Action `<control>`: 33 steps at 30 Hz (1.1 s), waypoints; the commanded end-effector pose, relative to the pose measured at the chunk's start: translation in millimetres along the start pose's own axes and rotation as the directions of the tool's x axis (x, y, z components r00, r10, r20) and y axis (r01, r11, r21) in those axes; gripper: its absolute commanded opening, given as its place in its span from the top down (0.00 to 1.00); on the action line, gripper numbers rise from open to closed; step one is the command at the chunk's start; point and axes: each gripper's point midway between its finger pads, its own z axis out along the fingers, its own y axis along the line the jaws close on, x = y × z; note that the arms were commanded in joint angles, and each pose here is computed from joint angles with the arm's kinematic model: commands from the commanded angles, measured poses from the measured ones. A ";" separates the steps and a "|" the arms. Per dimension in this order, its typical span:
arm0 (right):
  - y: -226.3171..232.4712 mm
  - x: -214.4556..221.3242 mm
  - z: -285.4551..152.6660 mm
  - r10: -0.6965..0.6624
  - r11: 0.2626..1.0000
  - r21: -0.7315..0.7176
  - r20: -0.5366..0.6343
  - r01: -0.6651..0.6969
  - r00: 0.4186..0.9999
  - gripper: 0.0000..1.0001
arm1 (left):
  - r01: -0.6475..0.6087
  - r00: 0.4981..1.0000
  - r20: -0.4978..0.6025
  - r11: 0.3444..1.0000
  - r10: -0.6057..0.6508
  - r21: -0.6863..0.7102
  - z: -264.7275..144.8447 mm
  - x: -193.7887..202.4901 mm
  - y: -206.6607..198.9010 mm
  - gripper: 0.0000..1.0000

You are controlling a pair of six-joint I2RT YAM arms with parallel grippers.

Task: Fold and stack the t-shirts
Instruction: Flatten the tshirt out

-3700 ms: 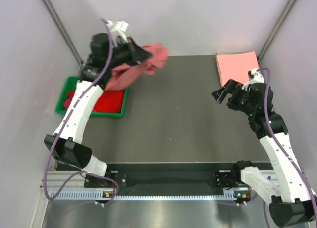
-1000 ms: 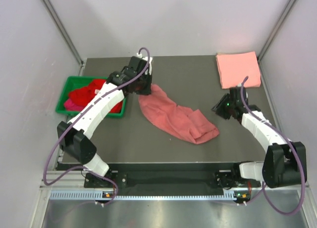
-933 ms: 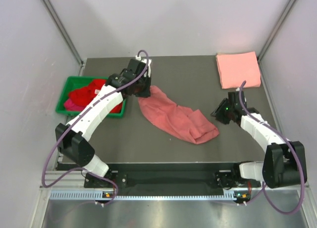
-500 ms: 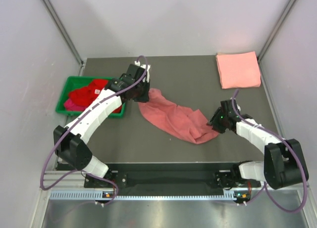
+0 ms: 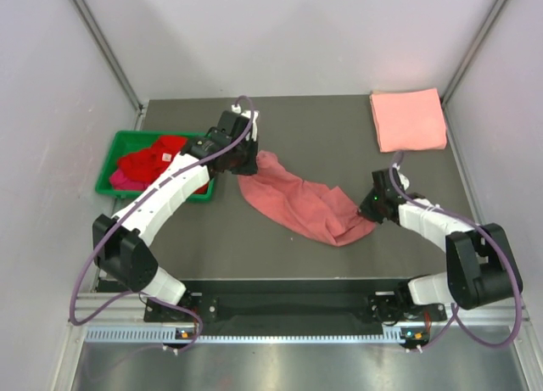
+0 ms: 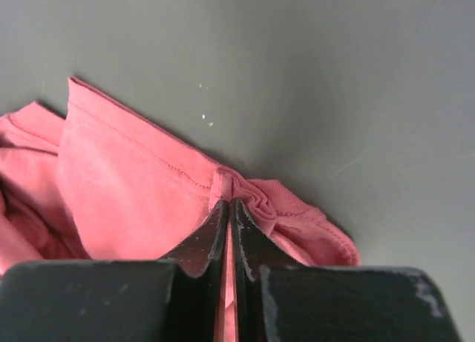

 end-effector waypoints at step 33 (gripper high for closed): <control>-47.0 -13.9 -120.7 -0.028 0.999 -0.023 0.141 0.031 0.990 1.00 | 0.204 0.979 0.080 0.924 -0.188 -0.323 -19.8 105.9 89.5 1.00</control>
